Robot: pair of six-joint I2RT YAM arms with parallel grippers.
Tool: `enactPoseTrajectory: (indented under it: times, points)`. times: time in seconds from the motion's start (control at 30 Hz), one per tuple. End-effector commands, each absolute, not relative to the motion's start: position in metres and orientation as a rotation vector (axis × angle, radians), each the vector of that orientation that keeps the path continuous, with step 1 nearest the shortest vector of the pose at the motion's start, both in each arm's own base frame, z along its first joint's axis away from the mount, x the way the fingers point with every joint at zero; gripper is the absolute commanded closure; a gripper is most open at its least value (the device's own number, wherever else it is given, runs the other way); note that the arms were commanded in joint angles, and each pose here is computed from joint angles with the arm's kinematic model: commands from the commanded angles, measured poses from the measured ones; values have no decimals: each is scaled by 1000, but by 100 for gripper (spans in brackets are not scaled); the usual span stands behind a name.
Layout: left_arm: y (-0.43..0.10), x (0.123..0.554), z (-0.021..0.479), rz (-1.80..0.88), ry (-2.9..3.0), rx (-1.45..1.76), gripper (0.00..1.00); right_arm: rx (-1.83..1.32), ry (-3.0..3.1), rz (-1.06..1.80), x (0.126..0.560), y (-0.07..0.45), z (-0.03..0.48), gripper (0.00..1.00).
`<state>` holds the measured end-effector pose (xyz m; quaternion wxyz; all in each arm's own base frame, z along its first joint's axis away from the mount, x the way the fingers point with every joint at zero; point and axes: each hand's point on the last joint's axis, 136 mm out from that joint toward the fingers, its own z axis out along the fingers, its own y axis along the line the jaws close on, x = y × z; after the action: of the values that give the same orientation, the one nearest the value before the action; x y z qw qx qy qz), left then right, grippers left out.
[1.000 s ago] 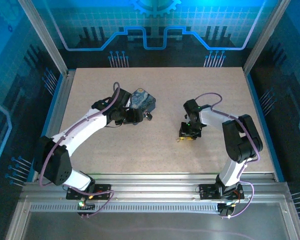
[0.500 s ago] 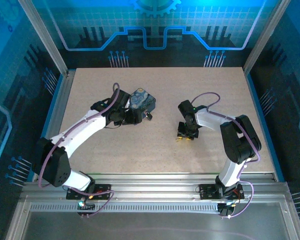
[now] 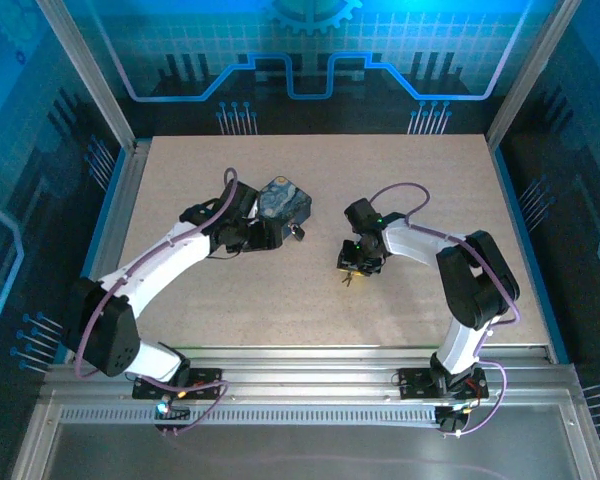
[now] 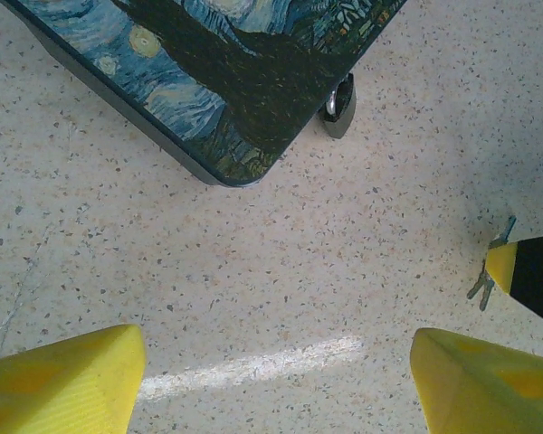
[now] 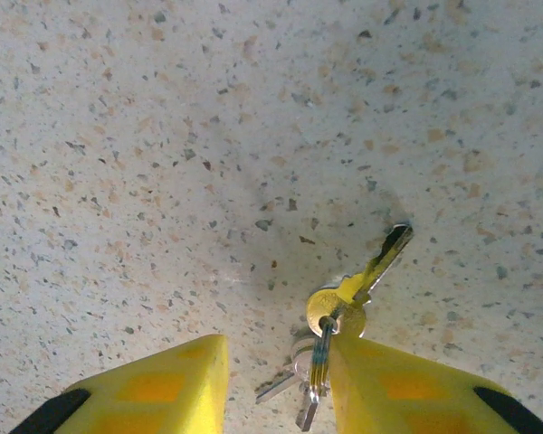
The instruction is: Unlock a padlock with a key
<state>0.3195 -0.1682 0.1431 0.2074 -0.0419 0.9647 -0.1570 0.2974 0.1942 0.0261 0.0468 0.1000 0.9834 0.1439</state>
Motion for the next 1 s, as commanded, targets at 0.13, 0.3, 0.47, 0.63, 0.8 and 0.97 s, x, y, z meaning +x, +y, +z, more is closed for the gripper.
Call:
enactPoseTrajectory:
  times: [0.13, 0.3, 0.47, 0.63, 0.8, 0.97]
  points:
    - [-159, 316, 146, -421, 2669, -112, 22, 275, 3049, 353, 292, 193, 18, 65]
    - [-157, 314, 146, -421, 2668, -121, 22, 209, 3053, 199, 287, 186, 22, 65]
    - [-157, 314, 146, -425, 2668, -119, 22, 176, 3070, 161, 289, 190, 18, 65]
    - [-153, 314, 149, -420, 2659, -124, 22, 182, 3092, 135, 291, 191, 5, 65]
    - [-150, 313, 149, -423, 2661, -133, 22, 194, 3112, 116, 293, 190, -6, 65]
    - [-149, 312, 152, -418, 2655, -132, 22, 204, 3129, 86, 285, 183, -15, 78]
